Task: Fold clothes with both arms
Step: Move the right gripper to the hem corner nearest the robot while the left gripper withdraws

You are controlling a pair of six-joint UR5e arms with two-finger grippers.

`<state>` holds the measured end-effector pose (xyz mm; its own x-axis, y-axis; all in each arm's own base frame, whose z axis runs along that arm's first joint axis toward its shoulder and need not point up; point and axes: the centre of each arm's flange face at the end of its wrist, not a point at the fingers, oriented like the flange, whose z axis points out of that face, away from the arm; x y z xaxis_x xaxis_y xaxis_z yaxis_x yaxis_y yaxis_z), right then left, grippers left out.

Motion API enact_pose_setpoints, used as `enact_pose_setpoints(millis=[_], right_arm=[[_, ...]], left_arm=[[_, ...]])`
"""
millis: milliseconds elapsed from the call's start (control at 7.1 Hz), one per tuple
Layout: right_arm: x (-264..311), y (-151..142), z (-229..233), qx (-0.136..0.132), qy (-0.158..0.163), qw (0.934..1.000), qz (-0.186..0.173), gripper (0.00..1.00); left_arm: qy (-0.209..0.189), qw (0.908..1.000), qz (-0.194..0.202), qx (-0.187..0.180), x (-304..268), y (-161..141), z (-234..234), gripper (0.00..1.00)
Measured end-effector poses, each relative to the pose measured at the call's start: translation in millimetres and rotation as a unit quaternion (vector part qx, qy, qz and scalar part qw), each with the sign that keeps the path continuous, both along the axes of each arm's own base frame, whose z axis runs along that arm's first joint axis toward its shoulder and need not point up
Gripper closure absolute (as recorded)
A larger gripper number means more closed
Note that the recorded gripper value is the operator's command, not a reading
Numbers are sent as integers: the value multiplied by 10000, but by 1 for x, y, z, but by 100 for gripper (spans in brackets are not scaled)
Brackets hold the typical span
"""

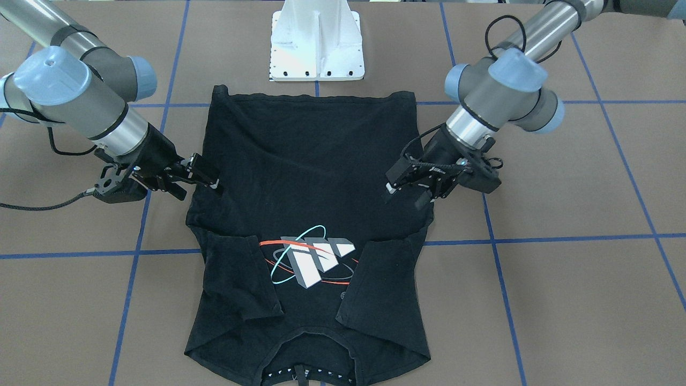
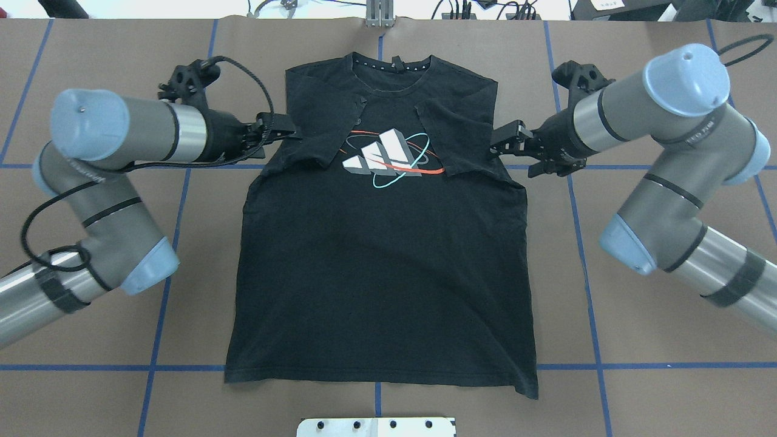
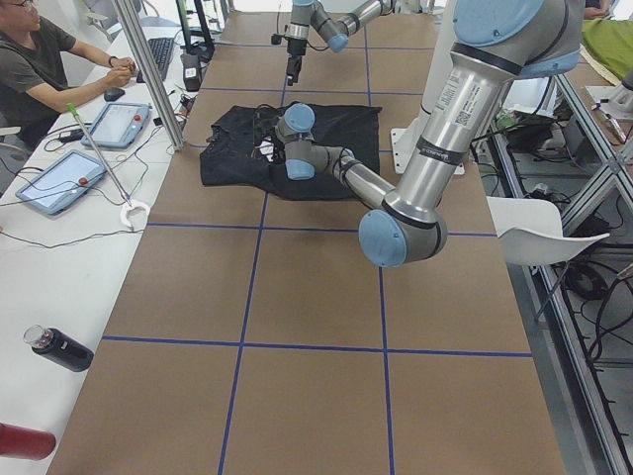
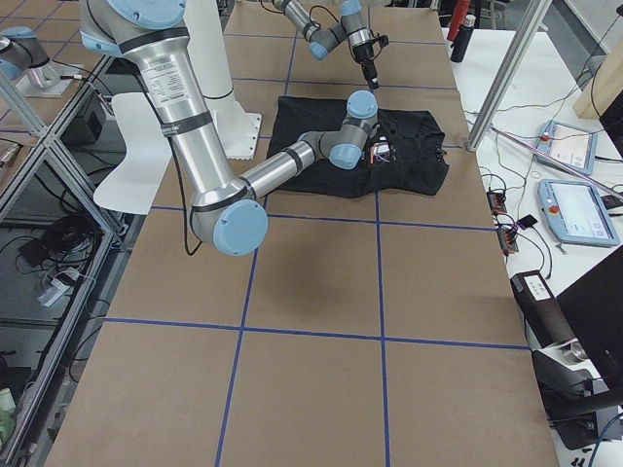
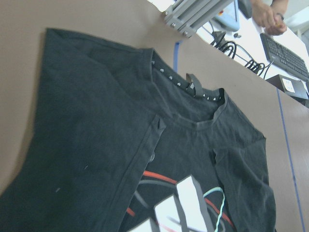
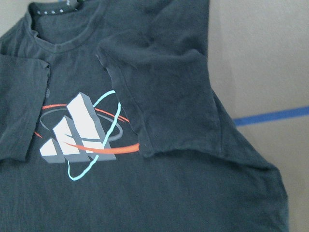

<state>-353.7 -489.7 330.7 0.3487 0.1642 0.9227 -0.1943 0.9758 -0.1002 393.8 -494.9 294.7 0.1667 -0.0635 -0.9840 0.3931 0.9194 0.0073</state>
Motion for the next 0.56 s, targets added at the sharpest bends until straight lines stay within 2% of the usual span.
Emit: enact_pose_setpoints(millis=[282,563], right_arm=[[-4,63,27,-259,78,9991,-326,0],[-43,136,49,-280,306,9963,-750,0]], left_arm=[[-48,10000,49,-60,-39,39,19,1],[-19,10000,41,-30,-62,61,21,1]])
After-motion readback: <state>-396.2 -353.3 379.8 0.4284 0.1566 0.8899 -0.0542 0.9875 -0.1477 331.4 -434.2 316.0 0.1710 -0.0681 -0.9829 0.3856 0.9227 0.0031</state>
